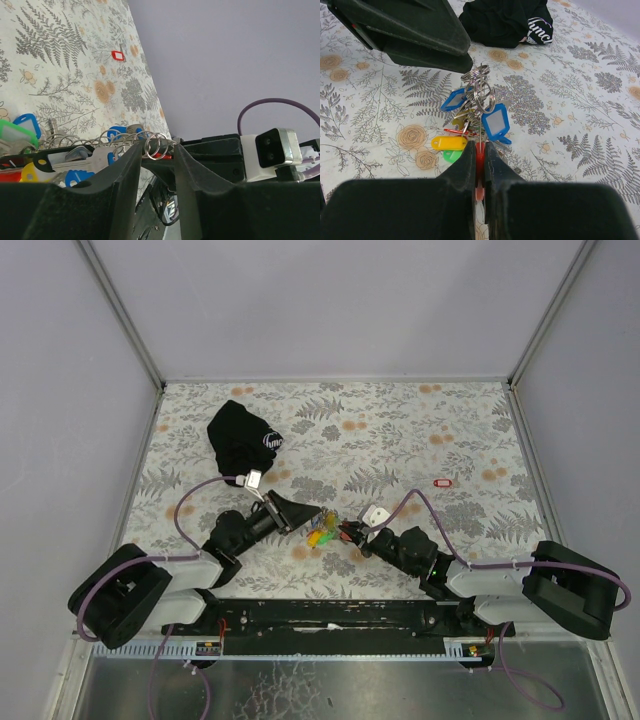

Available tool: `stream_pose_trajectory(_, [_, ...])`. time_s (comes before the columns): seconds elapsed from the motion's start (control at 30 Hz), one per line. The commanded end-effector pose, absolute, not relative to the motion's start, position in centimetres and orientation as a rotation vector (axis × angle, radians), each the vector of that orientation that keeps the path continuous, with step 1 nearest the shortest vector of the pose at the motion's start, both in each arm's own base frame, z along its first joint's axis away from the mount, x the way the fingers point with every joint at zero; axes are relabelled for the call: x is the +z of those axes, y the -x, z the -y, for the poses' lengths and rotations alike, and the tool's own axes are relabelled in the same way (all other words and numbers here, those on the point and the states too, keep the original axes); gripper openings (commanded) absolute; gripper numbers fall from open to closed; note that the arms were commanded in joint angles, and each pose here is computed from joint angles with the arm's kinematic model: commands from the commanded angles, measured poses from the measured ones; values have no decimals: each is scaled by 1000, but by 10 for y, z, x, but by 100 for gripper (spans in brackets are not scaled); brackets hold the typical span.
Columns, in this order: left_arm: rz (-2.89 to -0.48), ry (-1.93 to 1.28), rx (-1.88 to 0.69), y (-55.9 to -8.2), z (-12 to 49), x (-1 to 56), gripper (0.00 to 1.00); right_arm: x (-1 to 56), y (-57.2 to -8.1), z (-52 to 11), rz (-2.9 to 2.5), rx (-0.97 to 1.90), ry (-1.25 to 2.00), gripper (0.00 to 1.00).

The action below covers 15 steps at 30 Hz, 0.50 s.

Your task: Put the keys on the keyring

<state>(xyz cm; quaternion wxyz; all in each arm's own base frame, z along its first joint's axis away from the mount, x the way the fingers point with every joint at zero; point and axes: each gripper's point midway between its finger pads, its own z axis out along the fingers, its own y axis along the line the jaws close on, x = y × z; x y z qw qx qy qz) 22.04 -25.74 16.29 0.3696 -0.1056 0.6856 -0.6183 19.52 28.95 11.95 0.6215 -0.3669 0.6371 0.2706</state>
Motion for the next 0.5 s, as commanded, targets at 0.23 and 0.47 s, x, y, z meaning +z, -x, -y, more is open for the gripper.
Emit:
stream_pose_trajectory(0.23, [-1717,200,-1626,-222,265,176,25,158,-197,-299,-1348,681,767,0])
stream_pose_trajectory(0.47, [-1704,196,-1657,-221,267,178,23,158,-197,-300,-1347,681,771,0])
